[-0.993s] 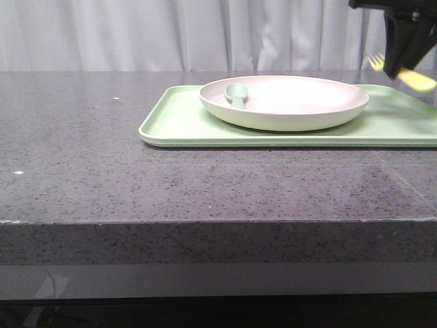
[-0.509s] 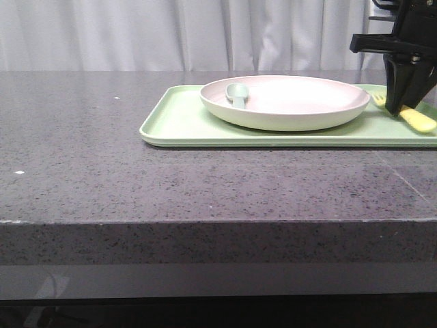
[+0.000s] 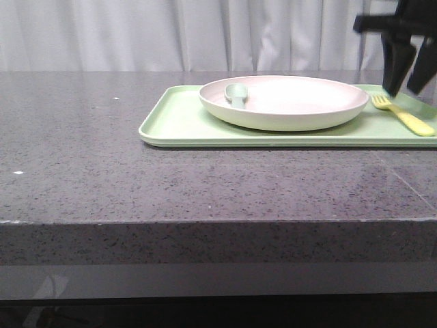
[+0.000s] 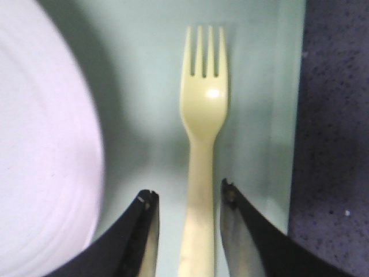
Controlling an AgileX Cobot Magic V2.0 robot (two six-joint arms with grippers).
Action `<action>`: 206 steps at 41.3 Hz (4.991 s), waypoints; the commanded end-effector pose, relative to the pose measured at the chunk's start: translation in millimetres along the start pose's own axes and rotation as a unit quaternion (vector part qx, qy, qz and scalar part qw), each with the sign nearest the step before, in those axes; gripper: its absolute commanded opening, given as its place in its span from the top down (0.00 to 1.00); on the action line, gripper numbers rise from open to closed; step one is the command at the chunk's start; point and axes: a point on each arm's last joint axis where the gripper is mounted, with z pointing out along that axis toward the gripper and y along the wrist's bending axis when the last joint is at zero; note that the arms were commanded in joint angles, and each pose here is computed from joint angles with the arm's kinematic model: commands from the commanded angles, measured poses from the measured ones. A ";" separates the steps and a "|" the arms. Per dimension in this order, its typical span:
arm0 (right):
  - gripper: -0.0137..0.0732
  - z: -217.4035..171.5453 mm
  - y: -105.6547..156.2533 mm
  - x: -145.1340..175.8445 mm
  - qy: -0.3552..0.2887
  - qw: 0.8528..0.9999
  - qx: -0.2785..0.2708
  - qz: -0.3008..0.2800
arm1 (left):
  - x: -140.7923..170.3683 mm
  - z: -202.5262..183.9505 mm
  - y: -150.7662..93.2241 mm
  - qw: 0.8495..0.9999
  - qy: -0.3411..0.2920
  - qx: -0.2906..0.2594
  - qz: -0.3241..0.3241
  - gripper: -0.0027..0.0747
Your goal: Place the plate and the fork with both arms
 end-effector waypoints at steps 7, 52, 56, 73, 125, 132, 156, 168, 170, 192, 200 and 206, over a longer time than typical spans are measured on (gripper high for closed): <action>0.50 -100.2 34.4 35.0 -0.131 0.988 -0.008 -0.085 | -13.0 -5.4 -0.6 0.999 -0.048 0.000 -0.008 0.60; 0.50 -196.6 -19.7 305.9 -0.329 0.937 -0.050 -0.105 | -13.2 -5.4 -0.6 0.999 -0.049 -0.001 -0.008 0.60; 0.51 -204.2 -22.3 316.2 -0.357 0.927 -0.055 -0.105 | -13.2 -5.4 -0.6 0.999 -0.049 -0.001 -0.008 0.60; 0.92 -208.5 -23.9 322.6 -0.373 0.920 -0.058 -0.104 | -13.2 -5.6 5.3 0.998 -0.050 -0.032 -0.023 0.99; 0.92 -208.1 -24.1 323.0 -0.370 0.921 -0.057 -0.105 | 126.2 -10.6 31.6 0.924 -0.293 -0.244 0.015 0.99; 0.92 -208.1 -24.1 323.0 -0.370 0.921 -0.057 -0.105 | 145.0 -3.6 33.9 0.917 -0.303 -0.260 0.002 0.99; 0.92 -208.0 -24.1 323.1 -0.370 0.921 -0.057 -0.105 | 153.1 -0.1 35.2 0.907 -0.332 -0.257 -0.025 0.99; 0.92 -208.0 -24.1 323.1 -0.370 0.921 -0.057 -0.105 | 153.1 -0.1 35.2 0.907 -0.332 -0.257 -0.025 0.99; 0.92 -208.0 -24.1 323.1 -0.370 0.921 -0.057 -0.105 | 153.1 -0.1 35.2 0.907 -0.332 -0.257 -0.025 0.99; 0.92 -167.6 -32.1 327.8 -0.489 0.867 -0.034 -0.089 | 153.1 -0.1 35.2 0.907 -0.332 -0.257 -0.025 0.99; 0.92 -103.9 -41.8 342.4 -0.570 0.819 -0.015 -0.067 | 153.1 -0.1 35.2 0.907 -0.332 -0.257 -0.025 0.99; 0.92 -72.2 -48.0 353.7 -0.599 0.799 -0.004 -0.049 | 153.1 -0.1 35.2 0.907 -0.332 -0.257 -0.025 0.99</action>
